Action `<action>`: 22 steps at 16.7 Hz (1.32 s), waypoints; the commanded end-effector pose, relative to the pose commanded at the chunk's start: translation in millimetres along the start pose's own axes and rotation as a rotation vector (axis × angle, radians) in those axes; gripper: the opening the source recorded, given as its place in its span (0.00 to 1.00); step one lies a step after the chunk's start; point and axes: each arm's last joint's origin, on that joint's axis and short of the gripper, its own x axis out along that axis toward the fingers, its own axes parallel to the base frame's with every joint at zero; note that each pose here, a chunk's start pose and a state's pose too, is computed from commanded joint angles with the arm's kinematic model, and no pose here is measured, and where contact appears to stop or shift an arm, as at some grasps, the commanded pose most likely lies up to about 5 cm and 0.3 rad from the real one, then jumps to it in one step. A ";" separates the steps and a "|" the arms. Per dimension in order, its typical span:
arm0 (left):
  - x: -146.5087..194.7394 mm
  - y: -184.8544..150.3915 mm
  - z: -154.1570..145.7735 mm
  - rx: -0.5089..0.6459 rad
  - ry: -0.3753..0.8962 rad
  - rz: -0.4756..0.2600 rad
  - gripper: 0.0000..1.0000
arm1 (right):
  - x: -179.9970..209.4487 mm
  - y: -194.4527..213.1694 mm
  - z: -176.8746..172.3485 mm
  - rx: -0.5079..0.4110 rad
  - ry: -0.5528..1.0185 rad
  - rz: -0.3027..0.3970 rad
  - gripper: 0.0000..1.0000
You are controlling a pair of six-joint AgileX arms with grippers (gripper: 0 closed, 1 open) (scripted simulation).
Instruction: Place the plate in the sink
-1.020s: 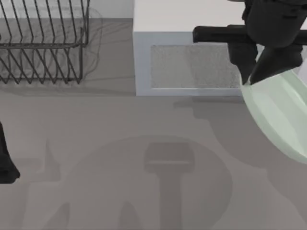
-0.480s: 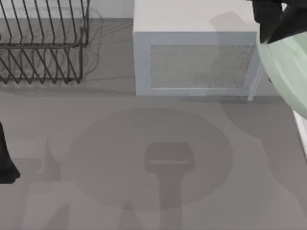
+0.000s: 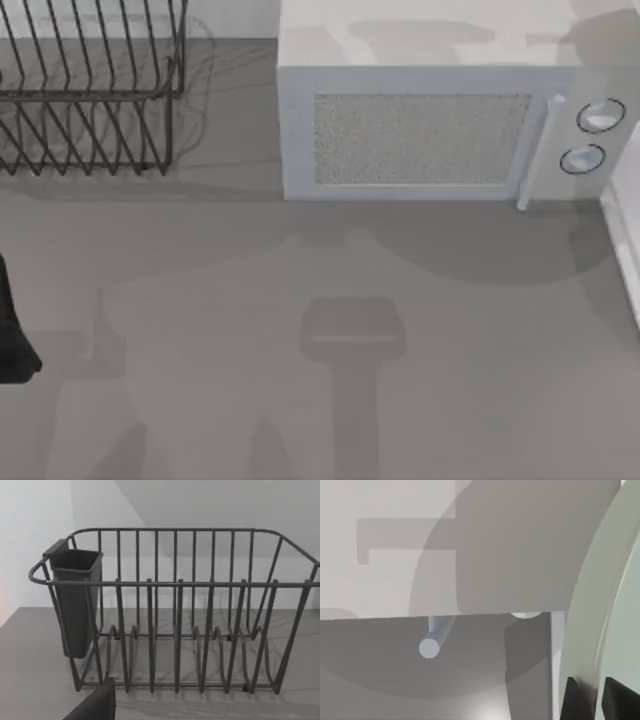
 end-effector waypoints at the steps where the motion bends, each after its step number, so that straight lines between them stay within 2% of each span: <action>1: 0.0 0.0 0.0 0.000 0.000 0.000 1.00 | 16.1 -17.3 9.4 0.003 0.018 -0.013 0.00; 4: 0.0 0.0 0.0 0.000 0.000 0.000 1.00 | 75.4 -58.4 27.5 -0.007 0.117 -0.032 0.00; 8: 0.0 0.0 0.0 0.000 0.000 0.000 1.00 | 140.9 -83.0 31.8 -0.039 0.254 -0.018 0.00; 14: 0.0 0.0 0.0 0.000 0.000 0.000 1.00 | 149.9 -85.2 31.3 -0.045 0.275 -0.013 0.00; 22: 0.0 0.0 0.0 0.000 0.000 0.000 1.00 | 149.9 -85.2 31.3 -0.045 0.275 -0.013 0.60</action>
